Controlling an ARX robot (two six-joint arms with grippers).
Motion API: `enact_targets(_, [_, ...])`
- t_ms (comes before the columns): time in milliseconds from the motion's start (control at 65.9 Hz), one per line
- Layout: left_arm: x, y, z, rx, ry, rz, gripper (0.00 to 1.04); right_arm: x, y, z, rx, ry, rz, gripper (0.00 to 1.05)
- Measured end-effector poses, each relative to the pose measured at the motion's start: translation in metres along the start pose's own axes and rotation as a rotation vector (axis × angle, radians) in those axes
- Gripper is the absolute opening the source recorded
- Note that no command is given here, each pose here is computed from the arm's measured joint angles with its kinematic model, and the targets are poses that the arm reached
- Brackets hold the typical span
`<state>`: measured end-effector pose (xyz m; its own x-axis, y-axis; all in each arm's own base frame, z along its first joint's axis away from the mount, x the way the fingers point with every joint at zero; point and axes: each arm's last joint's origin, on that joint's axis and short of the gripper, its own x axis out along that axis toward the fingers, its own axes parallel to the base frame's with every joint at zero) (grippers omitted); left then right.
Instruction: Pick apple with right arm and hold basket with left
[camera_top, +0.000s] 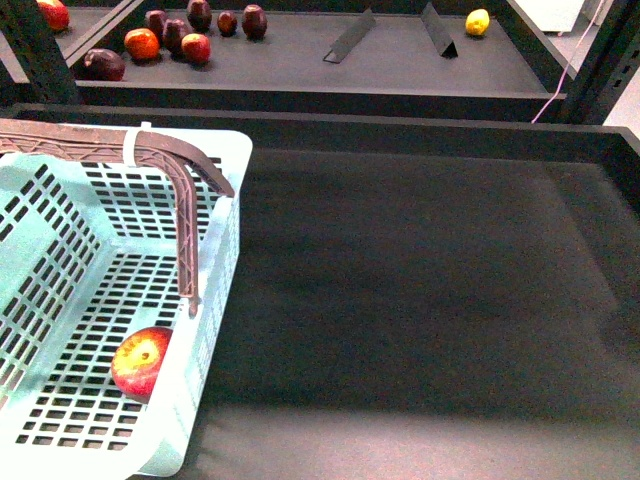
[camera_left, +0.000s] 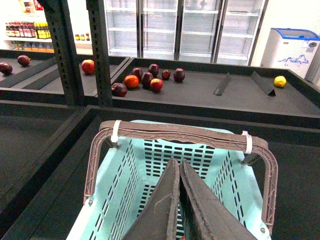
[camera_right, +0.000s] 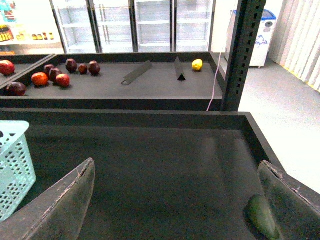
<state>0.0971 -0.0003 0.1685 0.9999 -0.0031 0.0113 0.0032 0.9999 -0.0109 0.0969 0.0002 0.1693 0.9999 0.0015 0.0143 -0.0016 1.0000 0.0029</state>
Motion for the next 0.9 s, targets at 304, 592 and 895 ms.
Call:
enact_targets(304, [0.0, 0.0, 0.0, 0.0, 0.0, 0.0, 0.03, 0.0, 0.0, -0.0001, 0.0, 0.0, 0.0, 0.96])
enact_targets(592, [0.0, 0.0, 0.0, 0.0, 0.0, 0.0, 0.58, 0.0, 0.0, -0.0001, 0.0, 0.0, 0.0, 0.96])
enact_targets(895, [0.0, 0.0, 0.0, 0.002, 0.0, 0.0, 0.97, 0.0, 0.0, -0.0001, 0.0, 0.0, 0.0, 0.96])
